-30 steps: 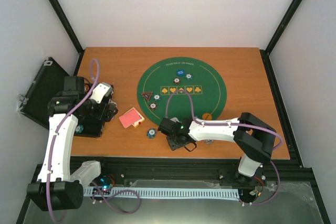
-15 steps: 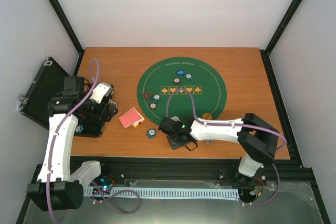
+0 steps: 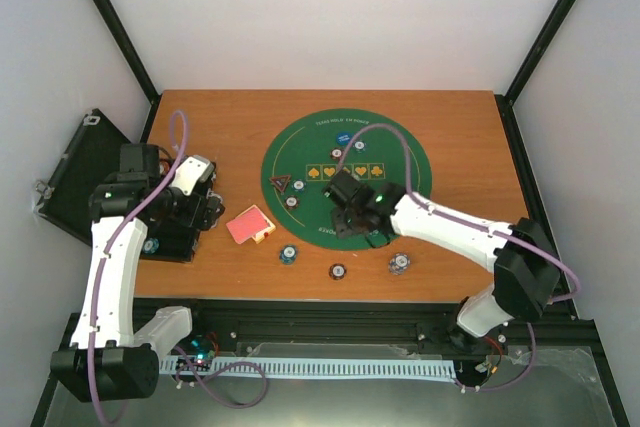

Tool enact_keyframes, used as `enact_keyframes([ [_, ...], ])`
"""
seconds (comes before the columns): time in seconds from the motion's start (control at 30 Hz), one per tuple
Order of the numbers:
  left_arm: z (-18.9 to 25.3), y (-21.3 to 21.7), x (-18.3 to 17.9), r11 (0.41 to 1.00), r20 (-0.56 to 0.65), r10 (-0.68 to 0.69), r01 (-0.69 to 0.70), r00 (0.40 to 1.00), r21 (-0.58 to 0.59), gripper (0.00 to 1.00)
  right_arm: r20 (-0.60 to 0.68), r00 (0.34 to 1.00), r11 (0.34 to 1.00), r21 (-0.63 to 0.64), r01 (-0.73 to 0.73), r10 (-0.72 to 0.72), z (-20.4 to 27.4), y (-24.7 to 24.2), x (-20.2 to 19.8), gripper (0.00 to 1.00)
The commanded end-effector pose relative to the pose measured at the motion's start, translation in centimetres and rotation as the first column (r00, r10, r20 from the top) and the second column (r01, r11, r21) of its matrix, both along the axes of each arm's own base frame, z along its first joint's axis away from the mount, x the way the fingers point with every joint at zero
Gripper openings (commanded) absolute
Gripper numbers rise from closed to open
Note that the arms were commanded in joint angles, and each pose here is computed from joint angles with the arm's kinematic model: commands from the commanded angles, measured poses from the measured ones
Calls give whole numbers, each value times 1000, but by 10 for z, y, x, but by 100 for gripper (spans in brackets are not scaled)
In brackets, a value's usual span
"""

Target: Distribute texas hold em gaming equipment

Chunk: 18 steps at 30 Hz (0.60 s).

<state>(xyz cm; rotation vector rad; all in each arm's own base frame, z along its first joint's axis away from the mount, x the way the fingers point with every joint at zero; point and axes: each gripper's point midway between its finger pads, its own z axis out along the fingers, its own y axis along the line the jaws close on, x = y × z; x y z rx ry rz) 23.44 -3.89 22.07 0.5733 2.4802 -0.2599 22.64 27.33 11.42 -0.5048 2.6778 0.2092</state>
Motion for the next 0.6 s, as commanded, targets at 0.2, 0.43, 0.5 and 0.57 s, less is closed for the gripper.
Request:
enact_keyframes([
  [0.2, 21, -6, 3, 999, 29, -21, 22, 999, -39, 100, 19, 980, 979, -58, 196, -196, -5, -89, 92, 28],
  [0.43, 26, -7, 5, 999, 39, -28, 30, 999, -37, 100, -24, 970, 969, -69, 238, -240, -30, -104, 126, 28],
  [0.5, 27, -7, 7, 999, 41, -28, 30, 999, -37, 100, -42, 970, 968, -91, 235, -239, -43, -104, 131, 27],
  [0.57, 28, -7, 7, 999, 43, -29, 31, 999, -40, 100, -56, 969, 967, -102, 235, -242, -52, -104, 133, 27],
])
